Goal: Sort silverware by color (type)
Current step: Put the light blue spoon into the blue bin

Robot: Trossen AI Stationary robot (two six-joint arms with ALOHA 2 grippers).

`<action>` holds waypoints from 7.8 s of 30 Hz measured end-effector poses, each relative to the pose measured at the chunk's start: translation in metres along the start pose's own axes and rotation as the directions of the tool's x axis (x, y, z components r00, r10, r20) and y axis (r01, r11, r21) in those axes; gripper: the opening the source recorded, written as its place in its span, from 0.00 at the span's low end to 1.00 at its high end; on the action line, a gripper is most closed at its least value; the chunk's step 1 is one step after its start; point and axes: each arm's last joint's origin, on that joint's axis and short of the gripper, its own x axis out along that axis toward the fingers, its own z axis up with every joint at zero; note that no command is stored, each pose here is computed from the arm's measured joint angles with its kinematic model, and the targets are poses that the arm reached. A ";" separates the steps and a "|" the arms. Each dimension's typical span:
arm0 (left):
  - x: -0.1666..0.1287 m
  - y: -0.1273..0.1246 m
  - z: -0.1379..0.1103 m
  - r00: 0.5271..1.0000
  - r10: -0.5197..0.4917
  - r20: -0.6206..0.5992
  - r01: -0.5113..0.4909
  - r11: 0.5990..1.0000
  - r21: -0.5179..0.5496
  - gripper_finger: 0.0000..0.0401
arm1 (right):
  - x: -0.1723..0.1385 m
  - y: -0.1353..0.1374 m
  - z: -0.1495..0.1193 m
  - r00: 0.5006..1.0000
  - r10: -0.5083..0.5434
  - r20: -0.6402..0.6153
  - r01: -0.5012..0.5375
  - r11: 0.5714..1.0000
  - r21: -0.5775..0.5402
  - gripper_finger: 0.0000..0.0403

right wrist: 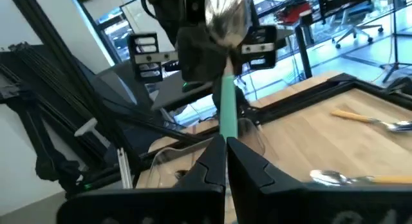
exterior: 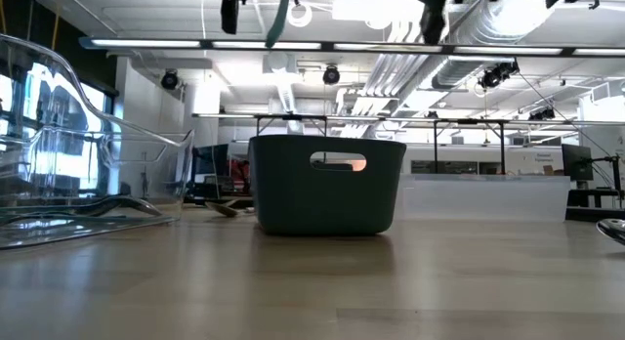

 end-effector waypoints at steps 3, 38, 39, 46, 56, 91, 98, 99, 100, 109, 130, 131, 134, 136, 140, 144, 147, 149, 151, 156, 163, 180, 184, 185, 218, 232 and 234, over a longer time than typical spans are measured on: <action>0.004 -0.001 -0.002 1.000 -0.023 0.011 0.023 1.000 -0.006 0.01 | 0.023 0.002 -0.001 1.000 -0.012 -0.010 0.012 1.000 0.001 0.01; 0.013 0.010 0.003 0.986 -0.166 0.035 0.166 0.986 -0.012 0.01 | 0.096 -0.005 0.003 0.999 0.034 -0.017 -0.035 0.999 -0.028 0.40; 0.013 0.010 0.003 0.986 -0.165 0.035 0.166 0.986 -0.005 0.01 | 0.096 -0.005 0.004 0.999 0.035 -0.015 -0.036 0.999 -0.032 0.37; 0.013 0.011 0.003 0.986 -0.162 0.035 0.162 0.987 0.001 0.01 | 0.096 -0.005 0.003 0.999 0.037 -0.025 -0.038 0.999 -0.034 0.13; 0.013 0.010 0.003 0.986 -0.164 0.033 0.163 0.986 0.033 0.05 | 0.095 -0.005 0.003 0.998 0.049 -0.030 -0.050 0.998 -0.047 0.09; -0.083 0.027 0.048 0.990 -0.073 -0.122 0.083 0.994 0.076 0.47 | 0.027 -0.016 0.026 0.971 -0.088 -0.224 0.057 0.988 -0.142 0.09; -0.110 0.040 0.030 0.997 -0.037 -0.065 0.040 0.998 0.045 0.32 | 0.002 -0.018 0.023 0.973 -0.119 -0.197 0.103 0.990 -0.092 0.09; -0.112 0.042 0.027 0.998 -0.043 -0.051 0.044 0.999 0.032 0.28 | 0.001 -0.018 0.022 0.973 -0.119 -0.196 0.103 0.991 -0.089 0.09; -0.113 0.043 0.024 0.998 -0.049 -0.038 0.050 0.998 0.025 0.24 | 0.000 -0.018 0.022 0.974 -0.116 -0.193 0.100 0.991 -0.089 0.09; -0.117 0.051 0.001 0.993 -0.094 0.070 0.095 0.995 -0.011 0.02 | 0.001 -0.018 0.022 0.976 -0.108 -0.190 0.093 0.992 -0.088 0.09; -0.117 0.052 0.002 0.989 -0.082 0.119 0.085 0.996 -0.016 0.00 | 0.053 -0.001 0.055 0.898 -0.089 -0.431 0.112 0.993 0.027 0.09; -0.118 0.052 0.002 0.989 -0.083 0.121 0.085 0.996 -0.016 0.00 | 0.060 -0.002 0.052 0.880 -0.095 -0.466 0.124 0.992 0.032 0.09; -0.117 0.052 0.002 0.990 -0.082 0.119 0.084 0.996 -0.010 0.00 | 0.081 -0.009 0.033 0.821 -0.091 -0.564 0.159 0.985 0.073 0.09; -0.117 0.052 0.002 0.989 -0.083 0.119 0.084 0.996 -0.008 0.00 | 0.094 -0.014 0.019 0.790 -0.078 -0.608 0.187 0.975 0.118 0.09; -0.117 0.052 0.002 0.990 -0.082 0.119 0.084 0.996 -0.007 0.00 | 0.114 -0.025 -0.016 0.718 -0.079 -0.691 0.256 0.954 0.157 0.09; -0.117 0.052 0.002 0.990 -0.082 0.117 0.083 0.997 -0.007 0.00 | 0.130 -0.037 -0.047 0.658 -0.095 -0.747 0.318 0.934 0.161 0.09; -0.117 0.052 0.002 0.990 -0.082 0.116 0.083 0.997 -0.007 0.00 | 0.139 -0.046 -0.065 0.630 -0.101 -0.770 0.350 0.922 0.165 0.09; -0.117 0.052 0.002 0.990 -0.082 0.116 0.083 0.997 -0.007 0.00 | 0.142 -0.050 -0.073 0.618 -0.100 -0.780 0.364 0.915 0.172 0.09; -0.117 0.052 0.002 0.990 -0.082 0.116 0.083 0.997 -0.007 0.00 | 0.144 -0.053 -0.080 0.600 -0.100 -0.794 0.382 0.907 0.175 0.09; -0.117 0.052 0.002 0.990 -0.081 0.115 0.082 0.997 -0.007 0.00 | 0.147 -0.059 -0.093 0.565 -0.104 -0.819 0.409 0.897 0.168 0.09; -0.117 0.052 0.002 0.990 -0.077 0.117 0.079 0.997 -0.007 0.00 | 0.148 -0.067 -0.102 0.537 -0.105 -0.837 0.455 0.872 0.182 0.09; -0.117 0.052 0.002 0.990 -0.078 0.117 0.079 0.997 -0.008 0.00 | 0.149 -0.070 -0.103 0.539 -0.122 -0.833 0.477 0.860 0.182 0.25; -0.117 0.052 0.002 0.990 -0.077 0.117 0.079 0.997 -0.009 0.00 | 0.148 -0.069 -0.101 0.540 -0.092 -0.837 0.422 0.890 0.175 0.26; -0.117 0.052 0.002 0.990 -0.078 0.117 0.079 0.997 -0.009 0.00 | 0.148 -0.067 -0.098 0.546 -0.078 -0.834 0.395 0.902 0.174 0.26; -0.117 0.052 0.002 0.990 -0.062 0.123 0.065 0.998 -0.025 0.00 | -0.019 -0.016 -0.038 0.787 -0.070 -0.613 0.156 0.984 0.088 0.26; -0.117 0.051 0.002 0.988 -0.111 0.108 0.111 0.994 0.007 0.00 | -0.022 -0.019 -0.003 0.986 -0.101 -0.133 0.088 0.991 -0.104 0.26; -0.118 0.050 0.001 0.984 -0.149 0.096 0.146 0.989 0.028 0.00 | -0.021 -0.021 0.001 0.987 -0.109 -0.119 0.099 0.991 -0.092 0.26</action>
